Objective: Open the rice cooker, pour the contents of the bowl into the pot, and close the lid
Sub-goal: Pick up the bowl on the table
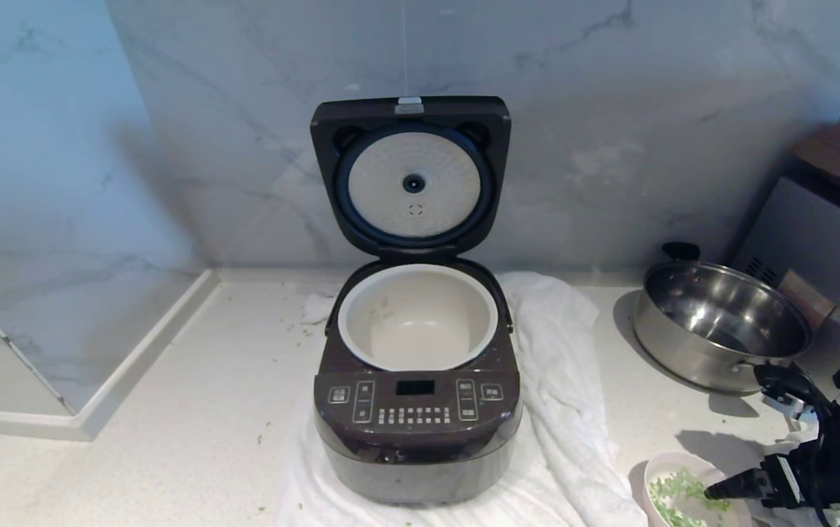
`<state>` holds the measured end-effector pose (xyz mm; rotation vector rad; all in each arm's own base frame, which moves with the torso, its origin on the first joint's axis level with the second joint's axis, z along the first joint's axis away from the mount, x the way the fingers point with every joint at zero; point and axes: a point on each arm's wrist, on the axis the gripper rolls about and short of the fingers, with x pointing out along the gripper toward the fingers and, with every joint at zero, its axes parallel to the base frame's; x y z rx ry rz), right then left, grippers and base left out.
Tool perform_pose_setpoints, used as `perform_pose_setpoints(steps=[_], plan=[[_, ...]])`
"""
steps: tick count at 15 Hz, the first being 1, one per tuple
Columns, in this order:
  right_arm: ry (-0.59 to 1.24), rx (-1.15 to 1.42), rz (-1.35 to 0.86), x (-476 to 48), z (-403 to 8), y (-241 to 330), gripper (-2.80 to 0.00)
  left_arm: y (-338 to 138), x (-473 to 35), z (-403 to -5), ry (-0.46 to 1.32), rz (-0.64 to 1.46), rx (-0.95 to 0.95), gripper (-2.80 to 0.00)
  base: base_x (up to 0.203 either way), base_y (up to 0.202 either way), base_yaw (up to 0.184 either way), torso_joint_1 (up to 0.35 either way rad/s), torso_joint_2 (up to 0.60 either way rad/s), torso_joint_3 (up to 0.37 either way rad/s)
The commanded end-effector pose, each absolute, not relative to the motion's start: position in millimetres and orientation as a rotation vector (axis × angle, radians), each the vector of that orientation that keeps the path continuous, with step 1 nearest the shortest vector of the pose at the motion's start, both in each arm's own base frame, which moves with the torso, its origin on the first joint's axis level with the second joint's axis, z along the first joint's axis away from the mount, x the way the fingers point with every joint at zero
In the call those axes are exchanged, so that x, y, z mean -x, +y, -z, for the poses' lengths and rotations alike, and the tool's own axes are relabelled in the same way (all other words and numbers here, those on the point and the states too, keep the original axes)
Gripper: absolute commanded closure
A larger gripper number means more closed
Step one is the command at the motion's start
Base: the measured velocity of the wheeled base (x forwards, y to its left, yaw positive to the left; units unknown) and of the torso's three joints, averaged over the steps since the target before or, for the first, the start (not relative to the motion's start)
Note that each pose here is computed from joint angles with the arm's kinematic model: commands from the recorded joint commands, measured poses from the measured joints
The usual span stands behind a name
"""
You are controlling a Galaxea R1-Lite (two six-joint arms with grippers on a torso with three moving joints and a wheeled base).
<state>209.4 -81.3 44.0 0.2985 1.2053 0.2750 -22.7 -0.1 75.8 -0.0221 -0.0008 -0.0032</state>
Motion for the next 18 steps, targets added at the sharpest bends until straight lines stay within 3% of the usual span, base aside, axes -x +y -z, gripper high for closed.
perform_pose_setpoints(steps=[1,7,18], plan=[[1.238,-0.306,-0.275,-213,-33,-82,-2.8,0,22,-75,0.002,0.004,0.023,0.0,0.0,0.0,0.0,0.0,0.0,0.0],[1.313,-0.197,-0.178,-219,-25,-77,-2.8,0,22,-75,0.002,0.003,0.023,0.0,0.0,0.0,0.0,0.0,0.0,0.0],[1.356,-0.232,-0.038,-251,-19,-61,-2.8,0,22,-75,0.002,0.003,0.023,0.0,0.0,0.0,0.0,0.0,0.0,0.0]])
